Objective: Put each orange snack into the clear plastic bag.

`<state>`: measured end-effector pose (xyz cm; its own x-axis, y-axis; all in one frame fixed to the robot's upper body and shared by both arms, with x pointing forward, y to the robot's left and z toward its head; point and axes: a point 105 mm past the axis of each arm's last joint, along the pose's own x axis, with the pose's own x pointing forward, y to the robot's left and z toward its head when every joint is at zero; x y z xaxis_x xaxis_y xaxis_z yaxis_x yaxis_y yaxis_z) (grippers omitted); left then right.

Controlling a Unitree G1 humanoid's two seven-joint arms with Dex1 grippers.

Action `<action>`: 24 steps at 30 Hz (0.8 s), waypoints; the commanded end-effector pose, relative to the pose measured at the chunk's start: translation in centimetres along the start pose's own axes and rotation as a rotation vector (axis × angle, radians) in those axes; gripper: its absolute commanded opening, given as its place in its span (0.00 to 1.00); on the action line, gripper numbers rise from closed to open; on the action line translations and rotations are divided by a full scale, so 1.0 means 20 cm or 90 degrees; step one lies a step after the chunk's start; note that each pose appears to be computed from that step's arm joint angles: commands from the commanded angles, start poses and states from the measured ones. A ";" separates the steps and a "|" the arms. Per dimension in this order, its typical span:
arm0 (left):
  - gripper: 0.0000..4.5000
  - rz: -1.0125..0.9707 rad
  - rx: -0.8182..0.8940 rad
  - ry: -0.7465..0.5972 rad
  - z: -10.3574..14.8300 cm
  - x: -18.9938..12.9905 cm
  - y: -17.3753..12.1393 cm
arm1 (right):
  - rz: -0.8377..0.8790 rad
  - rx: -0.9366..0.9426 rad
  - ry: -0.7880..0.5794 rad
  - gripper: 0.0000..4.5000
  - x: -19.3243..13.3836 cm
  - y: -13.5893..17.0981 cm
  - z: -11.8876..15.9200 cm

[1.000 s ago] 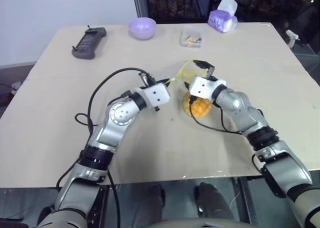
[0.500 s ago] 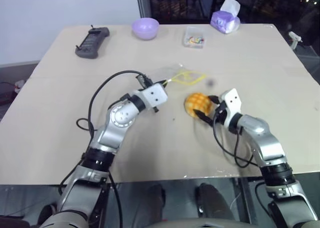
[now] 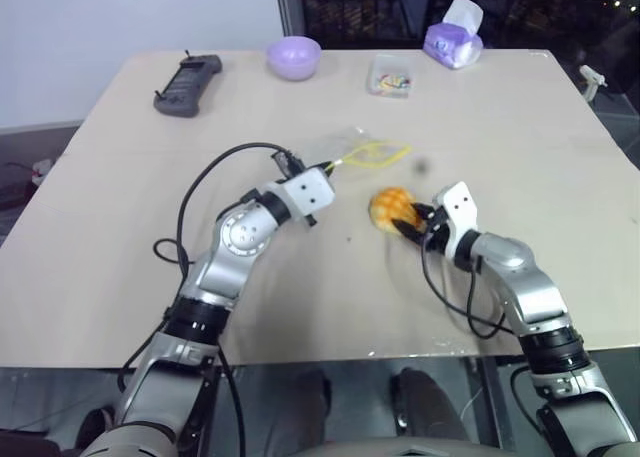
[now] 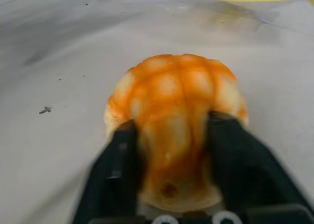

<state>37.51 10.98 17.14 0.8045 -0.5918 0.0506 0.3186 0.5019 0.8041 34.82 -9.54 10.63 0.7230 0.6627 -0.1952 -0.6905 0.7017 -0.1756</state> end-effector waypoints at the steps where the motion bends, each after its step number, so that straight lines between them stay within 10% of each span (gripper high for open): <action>1: 0.00 0.018 0.004 -0.016 0.03 0.00 0.03 | 0.014 -0.019 0.025 0.16 -0.03 -0.01 -0.02; 24: 0.00 -0.030 0.037 -0.063 0.09 0.00 -0.08 | 0.059 0.050 -0.108 0.16 -0.09 -0.14 0.37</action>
<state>36.63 9.63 16.52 0.7604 -0.6472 0.0543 0.3361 0.4636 0.8198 35.58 -10.68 16.75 0.6528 0.7509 -0.0996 -0.7574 0.6492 -0.0698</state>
